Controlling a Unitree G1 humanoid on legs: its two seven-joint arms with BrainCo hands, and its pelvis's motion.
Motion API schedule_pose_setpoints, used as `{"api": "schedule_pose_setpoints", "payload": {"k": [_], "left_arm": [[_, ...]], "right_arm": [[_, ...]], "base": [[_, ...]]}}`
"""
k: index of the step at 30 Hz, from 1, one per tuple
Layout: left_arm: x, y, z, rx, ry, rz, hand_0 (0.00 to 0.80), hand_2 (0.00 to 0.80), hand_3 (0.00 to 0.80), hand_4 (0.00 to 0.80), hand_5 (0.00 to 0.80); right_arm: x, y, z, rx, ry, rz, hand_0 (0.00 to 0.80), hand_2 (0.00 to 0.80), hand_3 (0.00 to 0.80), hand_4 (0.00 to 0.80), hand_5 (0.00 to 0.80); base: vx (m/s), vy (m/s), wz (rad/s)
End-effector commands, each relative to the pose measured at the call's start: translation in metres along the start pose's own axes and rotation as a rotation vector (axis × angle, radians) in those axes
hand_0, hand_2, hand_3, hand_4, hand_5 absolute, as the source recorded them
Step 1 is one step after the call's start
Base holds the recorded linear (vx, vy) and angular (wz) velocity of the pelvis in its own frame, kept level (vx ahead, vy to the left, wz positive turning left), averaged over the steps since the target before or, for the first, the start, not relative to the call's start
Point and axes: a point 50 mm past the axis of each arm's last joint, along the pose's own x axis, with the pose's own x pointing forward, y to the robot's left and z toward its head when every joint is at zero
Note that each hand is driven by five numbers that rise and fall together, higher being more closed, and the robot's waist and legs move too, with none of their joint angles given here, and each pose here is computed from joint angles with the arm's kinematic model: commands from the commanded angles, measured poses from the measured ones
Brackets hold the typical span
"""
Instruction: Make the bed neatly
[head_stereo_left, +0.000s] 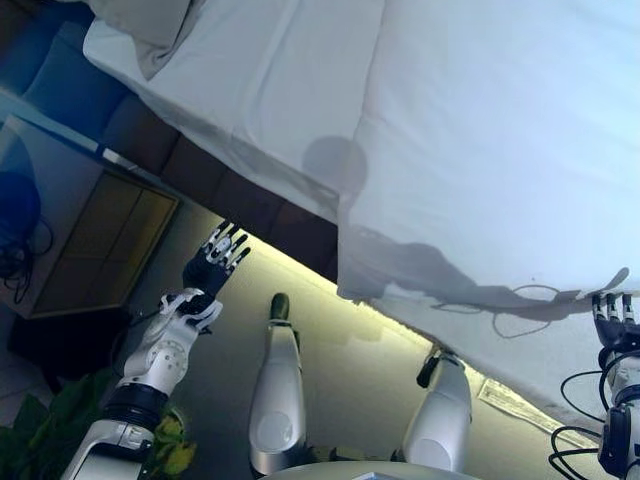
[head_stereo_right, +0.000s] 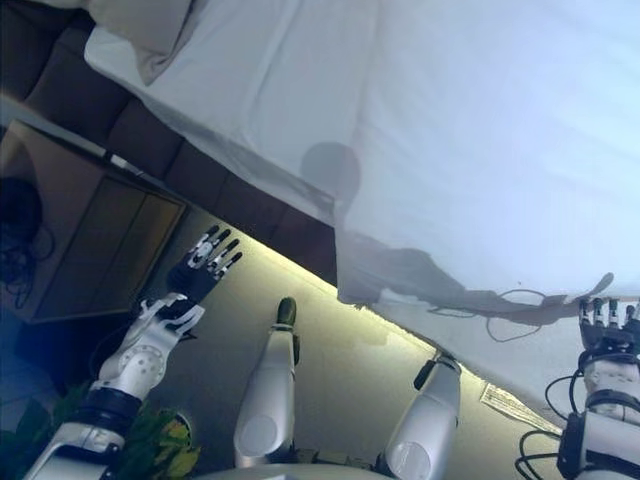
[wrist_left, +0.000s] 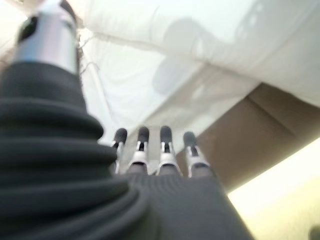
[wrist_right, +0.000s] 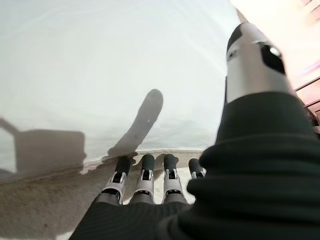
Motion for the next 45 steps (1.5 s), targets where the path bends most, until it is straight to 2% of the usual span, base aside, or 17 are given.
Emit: {"api": "schedule_pose_setpoints", "payload": {"k": [1,14,20,27,31,34,39,45], "left_arm": [[0.008,-0.011,0.022,0.035,-0.065,-0.057,0.000,0.000,0.000,0.000,0.000],[0.012,-0.018,0.024,0.005,-0.085,-0.096,0.000,0.000,0.000,0.000,0.000],[0.010,-0.018,0.015,-0.020,-0.092,-0.094,0.000,0.000,0.000,0.000,0.000],[0.012,-0.018,0.012,-0.019,-0.109,-0.077,0.000,0.000,0.000,0.000,0.000],[0.014,-0.019,0.017,-0.017,-0.125,-0.072,0.000,0.000,0.000,0.000,0.000],[0.016,-0.021,0.021,-0.010,-0.125,-0.071,0.000,0.000,0.000,0.000,0.000],[0.017,-0.026,0.024,0.001,-0.118,-0.097,0.000,0.000,0.000,0.000,0.000],[0.017,-0.029,0.025,-0.002,-0.115,-0.130,0.000,0.000,0.000,0.000,0.000]], "right_arm": [[0.001,0.008,0.013,0.060,-0.049,0.035,0.000,0.000,0.000,0.000,0.000],[0.011,0.047,0.021,0.094,-0.074,0.125,0.000,0.000,0.000,0.000,0.000],[0.005,0.027,0.029,0.128,-0.105,0.066,0.000,0.000,0.000,0.000,0.000],[-0.009,-0.015,0.036,0.154,-0.109,-0.033,0.000,0.000,0.000,0.000,0.000],[-0.011,-0.017,0.038,0.188,-0.110,-0.025,0.000,0.000,0.000,0.000,0.000],[-0.007,-0.008,0.037,0.199,-0.108,0.009,0.000,0.000,0.000,0.000,0.000],[0.006,0.035,0.034,0.174,-0.103,0.122,0.000,0.000,0.000,0.000,0.000],[0.011,0.066,0.044,0.181,-0.128,0.164,0.000,0.000,0.000,0.000,0.000]], "base": [[-0.021,-0.023,0.07],[-0.031,0.037,0.06],[-0.012,0.079,0.02],[-0.012,0.023,-0.05],[-0.019,-0.015,-0.03],[-0.024,-0.026,-0.06],[-0.008,-0.010,-0.01],[0.011,0.028,0.06]]}}
